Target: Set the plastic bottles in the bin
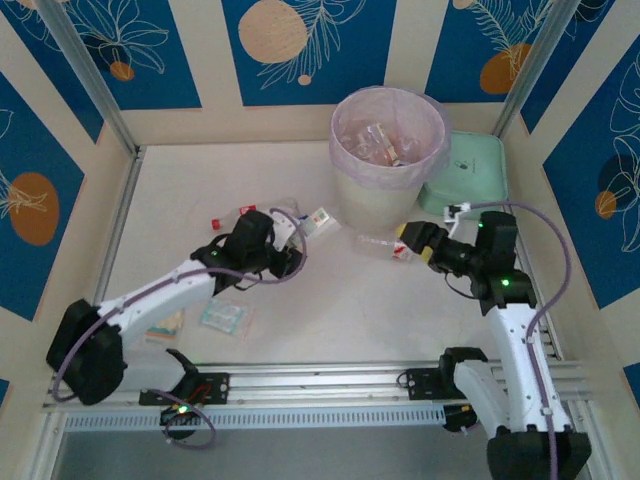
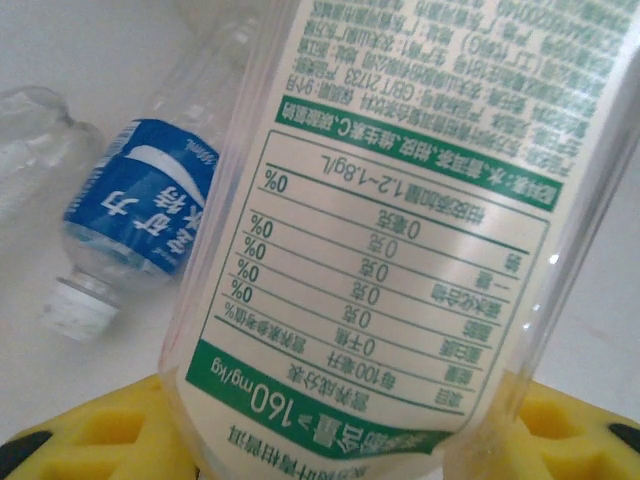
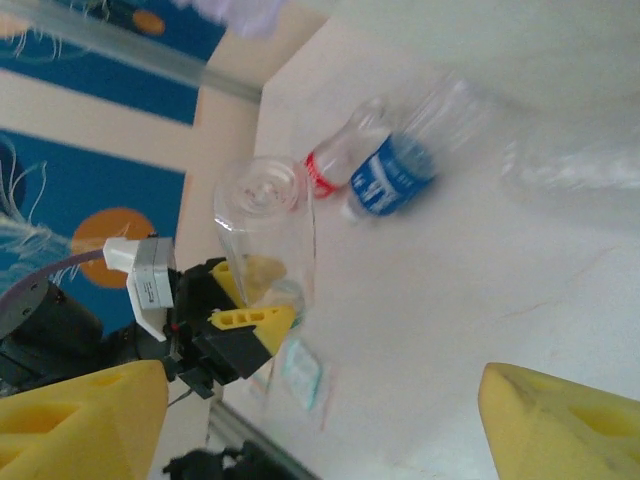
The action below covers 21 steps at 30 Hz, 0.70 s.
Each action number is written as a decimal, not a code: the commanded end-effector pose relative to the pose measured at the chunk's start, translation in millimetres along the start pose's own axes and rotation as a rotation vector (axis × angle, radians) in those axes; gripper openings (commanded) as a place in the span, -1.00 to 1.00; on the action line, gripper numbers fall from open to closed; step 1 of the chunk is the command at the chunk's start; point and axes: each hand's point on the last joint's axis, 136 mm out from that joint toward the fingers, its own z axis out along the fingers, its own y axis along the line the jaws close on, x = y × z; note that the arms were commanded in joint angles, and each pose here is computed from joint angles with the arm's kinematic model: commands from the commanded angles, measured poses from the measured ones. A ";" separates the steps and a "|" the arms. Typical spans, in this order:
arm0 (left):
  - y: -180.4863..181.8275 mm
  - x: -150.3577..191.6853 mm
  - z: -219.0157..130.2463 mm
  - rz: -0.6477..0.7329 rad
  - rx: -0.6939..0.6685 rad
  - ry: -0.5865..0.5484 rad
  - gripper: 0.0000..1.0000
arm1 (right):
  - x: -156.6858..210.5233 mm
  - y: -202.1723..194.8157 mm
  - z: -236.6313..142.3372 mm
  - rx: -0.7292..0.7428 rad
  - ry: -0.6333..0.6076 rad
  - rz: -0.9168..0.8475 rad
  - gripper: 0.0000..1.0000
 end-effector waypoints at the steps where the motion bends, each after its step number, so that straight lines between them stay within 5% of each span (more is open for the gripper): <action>1: -25.3 -13.1 -9.8 -0.111 0.135 -0.136 -0.18 | -0.9 28.1 19.6 -0.057 0.021 -0.067 0.70; 4: -25.1 -14.8 -19.2 -0.127 0.120 -0.177 -0.18 | 13.4 38.4 46.9 -0.034 0.111 -0.113 0.98; 14: -52.7 -15.5 -22.1 -0.068 0.163 -0.167 -0.17 | 30.5 59.5 105.2 0.011 0.227 -0.237 1.00; 21: -63.1 -16.5 -23.4 -0.051 0.190 -0.175 -0.17 | 30.3 53.1 112.3 0.043 0.233 -0.218 0.49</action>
